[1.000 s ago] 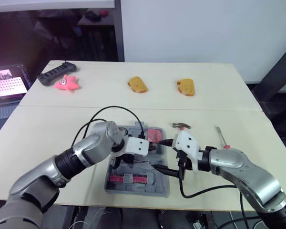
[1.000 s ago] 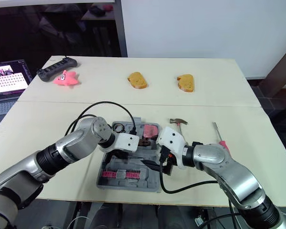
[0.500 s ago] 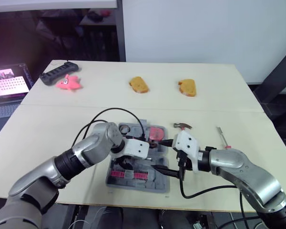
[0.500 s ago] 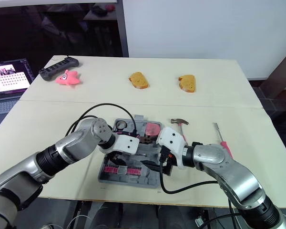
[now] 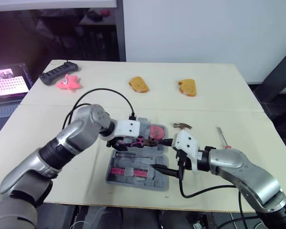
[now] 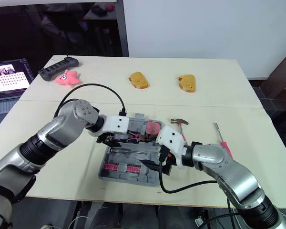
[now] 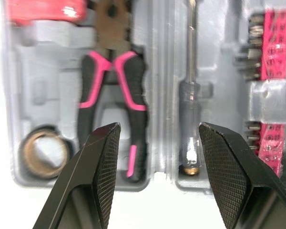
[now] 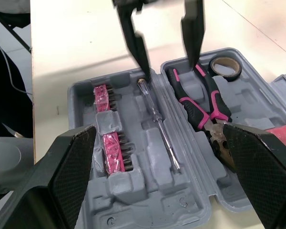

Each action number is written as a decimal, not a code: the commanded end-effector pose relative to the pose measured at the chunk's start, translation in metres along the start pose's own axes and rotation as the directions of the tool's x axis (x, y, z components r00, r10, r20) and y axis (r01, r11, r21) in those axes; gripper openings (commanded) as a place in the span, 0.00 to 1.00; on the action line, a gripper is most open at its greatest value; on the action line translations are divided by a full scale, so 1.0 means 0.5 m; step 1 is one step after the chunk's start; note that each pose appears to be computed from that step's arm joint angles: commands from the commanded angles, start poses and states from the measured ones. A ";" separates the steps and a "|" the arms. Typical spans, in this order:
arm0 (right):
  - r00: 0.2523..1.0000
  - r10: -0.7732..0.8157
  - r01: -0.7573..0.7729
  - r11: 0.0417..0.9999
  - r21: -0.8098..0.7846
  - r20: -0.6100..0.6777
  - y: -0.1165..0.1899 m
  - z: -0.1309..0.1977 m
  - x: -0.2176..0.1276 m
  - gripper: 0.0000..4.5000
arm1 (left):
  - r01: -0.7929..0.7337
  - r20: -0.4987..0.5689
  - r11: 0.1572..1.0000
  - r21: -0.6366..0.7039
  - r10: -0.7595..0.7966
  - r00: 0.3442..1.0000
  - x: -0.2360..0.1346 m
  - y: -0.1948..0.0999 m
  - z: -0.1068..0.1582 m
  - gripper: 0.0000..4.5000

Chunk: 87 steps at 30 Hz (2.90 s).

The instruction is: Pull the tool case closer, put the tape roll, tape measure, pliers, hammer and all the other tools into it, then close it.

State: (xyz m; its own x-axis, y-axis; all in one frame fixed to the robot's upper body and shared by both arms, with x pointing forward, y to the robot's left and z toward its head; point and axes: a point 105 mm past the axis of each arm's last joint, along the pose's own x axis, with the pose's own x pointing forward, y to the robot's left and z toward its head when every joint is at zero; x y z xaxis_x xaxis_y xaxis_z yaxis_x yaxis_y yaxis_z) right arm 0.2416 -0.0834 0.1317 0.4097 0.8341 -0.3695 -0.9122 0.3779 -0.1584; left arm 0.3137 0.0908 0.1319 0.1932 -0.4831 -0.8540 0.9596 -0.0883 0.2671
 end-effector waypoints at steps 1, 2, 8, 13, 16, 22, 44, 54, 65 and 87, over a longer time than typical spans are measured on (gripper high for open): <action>0.999 0.009 -0.008 0.999 -0.033 0.040 0.008 0.022 -0.005 1.00 | -0.005 0.064 0.998 -0.057 0.009 0.998 -0.019 0.007 0.007 0.50; 0.999 0.009 -0.008 0.999 -0.033 0.039 0.008 0.021 -0.005 1.00 | 0.002 0.075 0.998 -0.065 0.003 0.997 -0.018 0.006 0.007 0.42; 0.999 0.009 -0.008 0.999 -0.033 0.035 0.007 0.019 -0.004 1.00 | 0.075 0.099 0.993 -0.096 -0.065 0.993 0.017 -0.024 -0.013 0.01; 0.999 0.005 -0.004 0.999 -0.032 0.032 0.006 0.018 -0.004 1.00 | 0.084 0.089 0.992 -0.098 -0.076 0.993 0.047 -0.035 -0.032 0.01; 1.000 0.004 -0.003 1.000 -0.031 0.030 0.006 0.018 -0.005 1.00 | 0.077 0.097 0.991 -0.108 -0.067 0.993 0.061 -0.034 -0.034 0.01; 1.000 0.001 0.000 1.000 -0.027 0.024 0.008 0.016 -0.008 1.00 | 0.065 0.075 0.993 -0.102 -0.058 0.996 0.082 -0.032 -0.052 0.01; 1.000 -0.004 0.005 1.000 -0.018 0.015 0.008 0.013 -0.011 1.00 | -0.042 0.129 0.997 -0.064 0.050 0.990 0.077 -0.001 -0.036 0.01; 0.995 -0.096 0.096 0.995 -0.019 -0.005 -0.025 0.002 -0.061 1.00 | -0.195 0.491 0.935 -0.298 0.325 0.809 -0.141 0.053 -0.027 0.01; 0.913 -0.390 0.393 0.920 0.004 -0.117 -0.115 -0.105 -0.274 1.00 | -0.327 0.164 0.720 -0.612 0.520 0.838 -0.280 -0.127 -0.356 0.42; 0.833 -0.495 0.525 0.848 0.072 -0.246 -0.102 -0.227 -0.433 1.00 | -0.491 -0.046 0.513 -0.704 0.657 0.752 -0.324 -0.242 -0.483 0.99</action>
State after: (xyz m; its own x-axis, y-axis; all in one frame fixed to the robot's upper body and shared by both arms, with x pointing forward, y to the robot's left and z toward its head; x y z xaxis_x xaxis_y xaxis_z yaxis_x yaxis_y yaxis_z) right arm 0.1971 -0.3288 0.1080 0.7780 0.4123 -0.4741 -0.5626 0.7931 -0.2334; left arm 0.2119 0.3932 0.1227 0.7700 -0.3727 -0.5179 0.5421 0.8102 0.2230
